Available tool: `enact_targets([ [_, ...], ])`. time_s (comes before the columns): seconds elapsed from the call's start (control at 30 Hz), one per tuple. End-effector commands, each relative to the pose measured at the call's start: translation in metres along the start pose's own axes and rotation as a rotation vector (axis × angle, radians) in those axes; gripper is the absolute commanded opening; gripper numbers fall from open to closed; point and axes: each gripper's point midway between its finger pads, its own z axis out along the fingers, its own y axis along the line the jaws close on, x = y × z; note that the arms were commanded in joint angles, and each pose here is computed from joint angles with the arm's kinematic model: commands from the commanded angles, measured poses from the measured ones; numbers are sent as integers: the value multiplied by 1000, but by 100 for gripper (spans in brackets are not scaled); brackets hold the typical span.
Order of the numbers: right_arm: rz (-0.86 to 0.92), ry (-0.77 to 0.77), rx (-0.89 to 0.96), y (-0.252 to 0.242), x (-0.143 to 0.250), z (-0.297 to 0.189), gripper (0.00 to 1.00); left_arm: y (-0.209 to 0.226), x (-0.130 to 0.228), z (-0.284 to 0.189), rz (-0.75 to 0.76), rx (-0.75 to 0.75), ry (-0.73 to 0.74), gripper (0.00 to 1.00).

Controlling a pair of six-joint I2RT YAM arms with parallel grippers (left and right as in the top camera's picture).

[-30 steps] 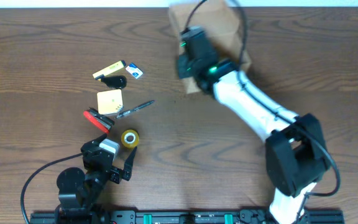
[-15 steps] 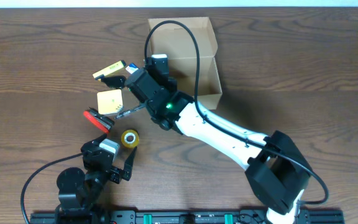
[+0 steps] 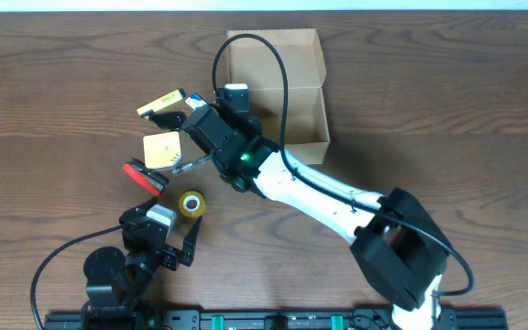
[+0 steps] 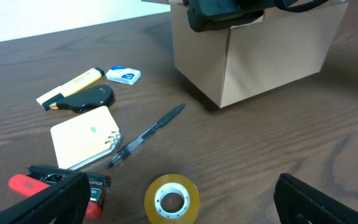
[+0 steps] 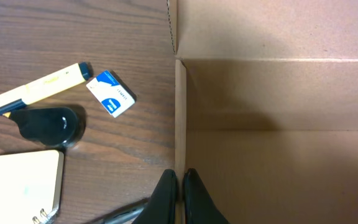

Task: Pack container
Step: 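Grip the box wall with the right gripper and drag it toward center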

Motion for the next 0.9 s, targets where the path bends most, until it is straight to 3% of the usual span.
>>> enact_targets([
  [0.0, 11, -9, 16, 1, -1, 6, 2, -2, 7, 2, -5, 13, 12, 95],
  [0.17, 4, 0, 23, 1, 4, 11, 3, -2, 7, 2, -5, 13, 12, 95],
  [0.3, 2, -2, 22, 1, 4, 11, 48, -2, 7, 2, -5, 13, 12, 95],
  [0.4, -8, -9, 17, 2, 2, 11, 51, -2, 7, 2, -5, 13, 12, 95],
  [0.6, -30, -48, -9, 7, -18, -3, 67, -2, 7, 2, -5, 13, 12, 95],
  [0.7, -39, -121, -56, 12, -57, -35, 80, -2, 7, 2, -5, 13, 12, 95],
  [0.87, -48, -210, -63, -15, -109, -78, 82, -2, 7, 2, -5, 13, 12, 95],
])
